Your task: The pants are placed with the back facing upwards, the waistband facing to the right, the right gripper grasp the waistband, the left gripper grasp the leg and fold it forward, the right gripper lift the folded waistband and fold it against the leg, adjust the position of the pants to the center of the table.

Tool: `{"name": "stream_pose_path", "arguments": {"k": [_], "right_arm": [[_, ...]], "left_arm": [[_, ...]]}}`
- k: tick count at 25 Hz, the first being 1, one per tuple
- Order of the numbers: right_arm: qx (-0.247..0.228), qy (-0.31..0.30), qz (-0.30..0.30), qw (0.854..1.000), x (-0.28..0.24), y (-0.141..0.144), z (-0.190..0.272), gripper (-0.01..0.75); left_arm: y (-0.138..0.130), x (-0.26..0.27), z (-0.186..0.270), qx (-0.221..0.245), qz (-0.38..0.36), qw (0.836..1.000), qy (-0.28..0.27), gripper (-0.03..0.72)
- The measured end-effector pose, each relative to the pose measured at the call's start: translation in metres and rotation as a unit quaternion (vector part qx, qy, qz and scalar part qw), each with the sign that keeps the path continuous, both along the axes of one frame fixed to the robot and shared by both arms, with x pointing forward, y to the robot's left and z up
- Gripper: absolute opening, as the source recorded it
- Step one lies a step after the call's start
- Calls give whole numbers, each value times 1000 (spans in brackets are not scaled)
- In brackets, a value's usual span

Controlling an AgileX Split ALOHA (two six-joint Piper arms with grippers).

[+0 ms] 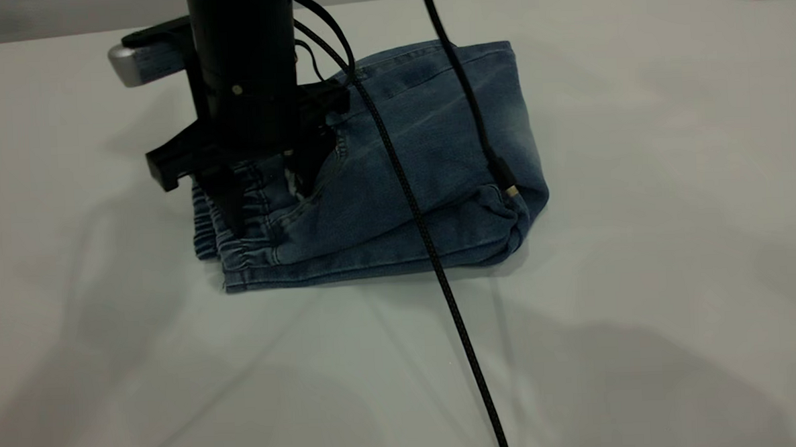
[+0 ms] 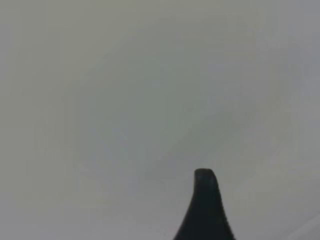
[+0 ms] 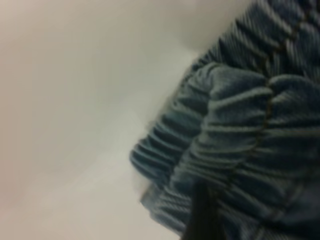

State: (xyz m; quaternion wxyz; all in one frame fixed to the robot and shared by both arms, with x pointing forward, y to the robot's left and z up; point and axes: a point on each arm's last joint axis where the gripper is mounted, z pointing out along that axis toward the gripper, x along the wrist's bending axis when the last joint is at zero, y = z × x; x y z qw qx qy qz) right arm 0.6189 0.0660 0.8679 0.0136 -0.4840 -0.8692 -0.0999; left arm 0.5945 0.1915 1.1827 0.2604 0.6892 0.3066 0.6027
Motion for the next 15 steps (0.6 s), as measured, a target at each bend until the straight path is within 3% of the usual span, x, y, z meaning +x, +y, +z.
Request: {"name": "stream_pose_path", "arguments": {"k": [5,10,15], "right_arm": [[-30,-37,14,999,7,-4,38,450],[28,-113,5,993,13,-1,110,442],[79,-145,13,986,2,-8,172,432]], "left_arm": [[3,-8,10,-10,1,1000,-12,508],[8,-22,25,-45,0,999,-23,508],[17,-47,51,-107,-4,993,-44,508]]}}
